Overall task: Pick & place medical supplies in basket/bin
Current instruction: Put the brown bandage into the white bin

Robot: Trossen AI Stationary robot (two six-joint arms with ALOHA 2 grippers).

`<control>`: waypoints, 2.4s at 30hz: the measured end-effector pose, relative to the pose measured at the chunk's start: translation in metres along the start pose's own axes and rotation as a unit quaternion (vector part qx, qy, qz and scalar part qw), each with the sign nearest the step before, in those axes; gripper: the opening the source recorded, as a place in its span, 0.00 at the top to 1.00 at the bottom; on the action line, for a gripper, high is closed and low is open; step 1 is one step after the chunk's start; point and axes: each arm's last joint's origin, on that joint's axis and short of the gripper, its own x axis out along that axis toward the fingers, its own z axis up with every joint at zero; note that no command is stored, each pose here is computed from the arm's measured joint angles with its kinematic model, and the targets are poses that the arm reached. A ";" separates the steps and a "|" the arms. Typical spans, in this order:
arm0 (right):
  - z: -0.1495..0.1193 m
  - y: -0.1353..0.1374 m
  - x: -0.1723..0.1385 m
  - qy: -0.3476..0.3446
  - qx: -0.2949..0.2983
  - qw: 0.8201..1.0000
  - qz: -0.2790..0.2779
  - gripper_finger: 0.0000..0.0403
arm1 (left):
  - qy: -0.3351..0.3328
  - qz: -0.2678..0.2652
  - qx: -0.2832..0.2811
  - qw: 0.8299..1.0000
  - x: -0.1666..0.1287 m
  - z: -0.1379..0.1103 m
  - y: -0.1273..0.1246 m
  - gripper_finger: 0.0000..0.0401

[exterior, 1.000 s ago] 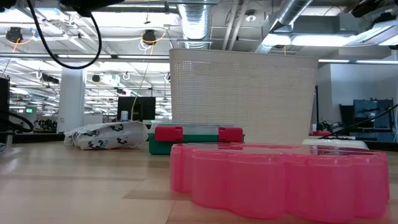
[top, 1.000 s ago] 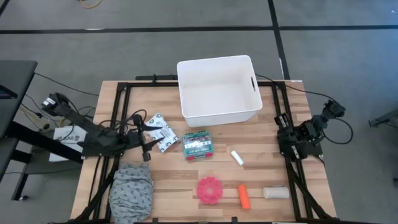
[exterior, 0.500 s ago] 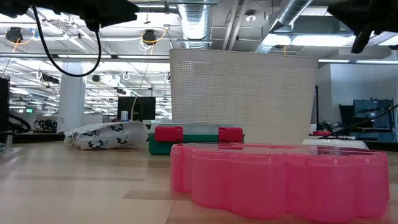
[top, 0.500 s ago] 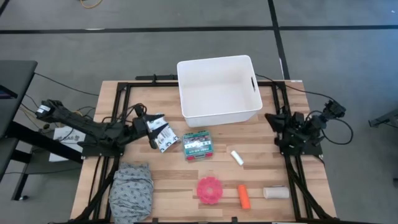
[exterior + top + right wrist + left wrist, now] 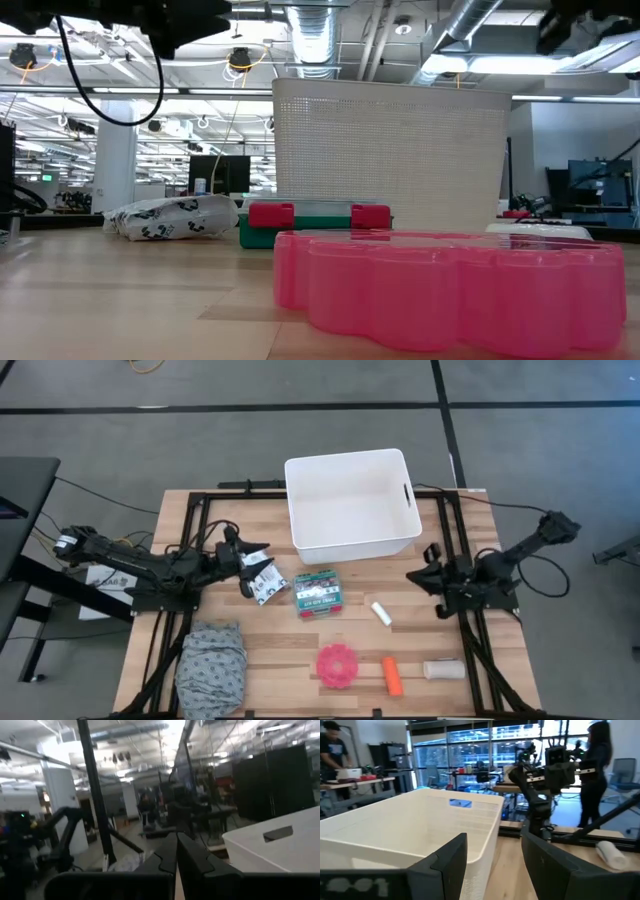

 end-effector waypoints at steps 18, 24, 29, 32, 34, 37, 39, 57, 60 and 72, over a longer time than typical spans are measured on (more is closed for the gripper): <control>-0.032 0.021 0.045 0.124 -0.087 0.988 -0.029 0.99 | 0.023 -0.010 -0.022 0.999 0.000 -0.005 -0.001 0.56; -0.006 0.028 0.056 0.092 -0.120 0.988 -0.024 0.99 | 0.009 -0.009 -0.034 0.999 0.000 -0.002 -0.001 0.56; 0.010 0.033 0.064 0.121 -0.117 0.985 -0.021 0.99 | 0.001 -0.009 -0.035 0.999 0.000 0.000 -0.001 0.56; 0.008 0.035 0.063 0.140 -0.066 0.988 -0.022 0.99 | -0.004 -0.009 -0.026 1.000 0.000 0.001 0.000 0.56; 0.007 0.035 0.062 0.144 -0.034 0.989 -0.024 0.99 | -0.012 -0.008 -0.017 1.000 0.000 0.003 0.000 0.56; 0.006 0.035 0.062 0.144 -0.001 0.989 -0.031 0.99 | -0.034 -0.006 -0.005 0.999 0.000 0.007 0.000 0.56; 0.005 0.033 0.062 0.149 0.022 0.988 -0.038 0.99 | -0.048 -0.005 0.004 0.999 -0.001 0.010 0.000 0.56; 0.002 0.021 0.074 0.130 0.083 0.985 -0.075 0.99 | -0.083 0.001 0.055 0.995 -0.002 0.018 0.001 0.56; 0.004 0.018 0.075 0.124 0.084 0.985 -0.083 0.99 | -0.084 0.001 0.058 0.995 -0.002 0.018 0.001 0.56; -0.003 0.004 0.078 0.150 0.062 0.979 -0.122 0.99 | -0.094 0.003 0.052 0.994 -0.002 0.020 0.002 0.56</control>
